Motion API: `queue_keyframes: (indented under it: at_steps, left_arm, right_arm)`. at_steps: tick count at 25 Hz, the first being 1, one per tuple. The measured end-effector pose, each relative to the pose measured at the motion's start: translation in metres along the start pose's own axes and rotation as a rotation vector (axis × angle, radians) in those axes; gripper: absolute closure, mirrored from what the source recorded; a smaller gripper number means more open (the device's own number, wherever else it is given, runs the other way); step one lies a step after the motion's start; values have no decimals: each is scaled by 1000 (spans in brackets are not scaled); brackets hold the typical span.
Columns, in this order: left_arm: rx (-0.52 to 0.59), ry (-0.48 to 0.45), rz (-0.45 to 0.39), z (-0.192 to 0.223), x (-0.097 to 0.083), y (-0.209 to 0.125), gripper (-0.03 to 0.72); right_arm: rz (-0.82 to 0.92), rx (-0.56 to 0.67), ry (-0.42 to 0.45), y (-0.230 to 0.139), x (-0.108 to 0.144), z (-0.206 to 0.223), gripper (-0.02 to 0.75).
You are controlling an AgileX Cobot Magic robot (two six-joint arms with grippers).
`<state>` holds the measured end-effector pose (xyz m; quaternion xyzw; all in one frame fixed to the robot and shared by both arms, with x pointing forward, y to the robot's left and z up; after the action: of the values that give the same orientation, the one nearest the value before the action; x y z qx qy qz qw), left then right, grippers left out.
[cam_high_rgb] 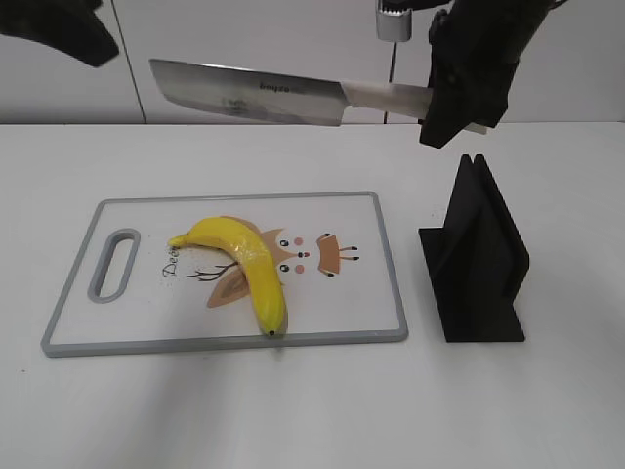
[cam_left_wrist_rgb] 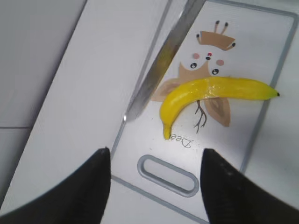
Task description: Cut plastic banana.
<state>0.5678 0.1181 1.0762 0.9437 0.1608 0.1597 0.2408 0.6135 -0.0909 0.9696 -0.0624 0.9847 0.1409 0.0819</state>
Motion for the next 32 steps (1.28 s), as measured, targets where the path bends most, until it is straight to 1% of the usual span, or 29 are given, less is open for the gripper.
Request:
queue_keyframes:
  at_steps: [3,5,8,11,13,17,20,24,27,32]
  left_arm:
    - [28,-50,68,21,-7,2,122]
    - [37,-68,85,30,-8,1,130]
    - [48,-73,88,42,-5,0,163]
    - [58,-79,85,55,-2,-2,214]
    - [68,-86,83,60,-2,-4,264]
    - [90,-108,82,69,-3,-8,370]
    - [98,-114,81,74,-3,-10,417]
    - [99,-116,79,76,-3,-10,486]
    - [103,-122,78,76,-3,-11,507]
    - [110,-132,77,76,-5,-12,510]
  right_arm:
    - [-90,-38,19,7,2,5,570]
    - [-131,-63,27,11,2,8,570]
    - [-151,-99,32,18,0,12,570]
    - [-172,-110,50,19,0,20,570]
    - [-173,-110,54,18,0,24,570]
    - [-186,-109,37,19,-5,22,570]
    - [-199,-113,12,22,-10,17,570]
    - [-203,-116,1,24,-13,14,570]
    - [-205,-117,0,24,-13,14,570]
    - [-209,-119,1,24,-13,14,570]
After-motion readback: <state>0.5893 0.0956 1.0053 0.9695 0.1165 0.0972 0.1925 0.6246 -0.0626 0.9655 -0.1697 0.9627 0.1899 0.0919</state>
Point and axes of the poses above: a point on each arm's last joint axis where the gripper is mounted, z pointing out along that axis toward the gripper, x along the wrist's bending axis when the last joint is at zero, y = z × x, the point moved 10 cm from there along z, pointing out along that axis toward the gripper, and after that the axes turned 11 degrees about -z, right-handed, at the moved point
